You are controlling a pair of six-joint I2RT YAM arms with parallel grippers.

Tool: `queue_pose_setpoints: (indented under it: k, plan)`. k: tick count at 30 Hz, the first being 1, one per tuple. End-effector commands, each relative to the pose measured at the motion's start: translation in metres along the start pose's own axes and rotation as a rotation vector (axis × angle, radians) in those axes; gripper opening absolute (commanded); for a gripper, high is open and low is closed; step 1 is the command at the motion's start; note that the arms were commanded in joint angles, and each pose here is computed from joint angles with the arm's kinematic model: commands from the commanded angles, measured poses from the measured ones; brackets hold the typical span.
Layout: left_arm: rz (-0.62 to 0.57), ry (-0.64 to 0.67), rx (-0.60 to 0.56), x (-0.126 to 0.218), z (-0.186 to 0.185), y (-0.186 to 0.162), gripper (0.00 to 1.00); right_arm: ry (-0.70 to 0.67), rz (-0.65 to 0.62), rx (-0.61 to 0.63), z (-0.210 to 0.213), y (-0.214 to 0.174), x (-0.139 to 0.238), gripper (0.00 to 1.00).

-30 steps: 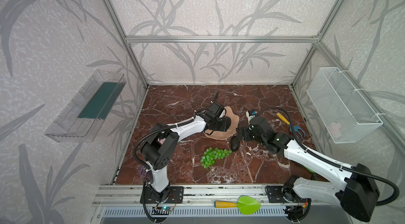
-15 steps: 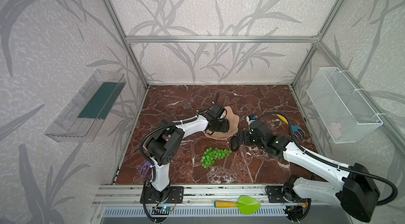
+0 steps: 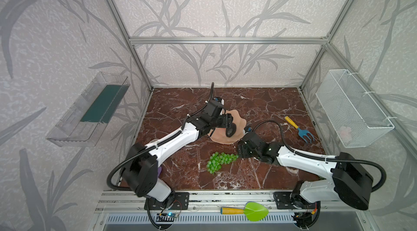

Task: Place and organize the fake fruits in the fruit bowl
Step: 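Place avocado in bowl with left gripper while right grasps the other avocado, then lower the second avocado into the bowl with the right gripper and release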

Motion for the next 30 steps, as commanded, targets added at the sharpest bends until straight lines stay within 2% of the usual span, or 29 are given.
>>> queue_pose_setpoints:
  k: [1, 5, 8, 13, 18, 24, 30]
  plan:
    - [-0.191, 0.159, 0.008, 0.038, 0.031, 0.01, 0.82, -0.027, -0.033, -0.044, 0.005, 0.01, -0.003, 0.84]
    - [-0.359, 0.24, 0.025, 0.085, 0.06, 0.005, 0.86, -0.059, -0.043, -0.056, 0.002, 0.009, -0.012, 0.8]
    - [-0.425, 0.29, 0.045, 0.106, 0.08, -0.009, 0.89, -0.067, -0.046, -0.053, 0.003, 0.009, -0.017, 0.73]
    - [-0.443, 0.377, 0.086, 0.124, 0.11, -0.033, 0.9, -0.076, -0.036, -0.044, 0.003, 0.007, -0.022, 0.63]
    - [-0.443, 0.421, 0.147, 0.127, 0.131, -0.046, 0.91, -0.096, -0.034, -0.049, -0.005, 0.001, -0.017, 0.51]
    - [-0.472, 0.416, 0.201, 0.126, 0.139, -0.047, 0.91, -0.143, -0.111, -0.024, -0.023, 0.006, 0.025, 0.46]
    - [-0.468, 0.418, 0.204, 0.124, 0.142, -0.048, 0.91, -0.112, -0.274, 0.081, -0.014, 0.049, 0.073, 0.45]
Point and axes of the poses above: each gripper's point midway between its finger pads, its own x axis back along the fingers, its own z axis along the line the jaws close on, y = z × x, the point moved 6 cm from there along x, back along the fingers, and after that the axes turned 1 degree about x, right-handed, at the moved point
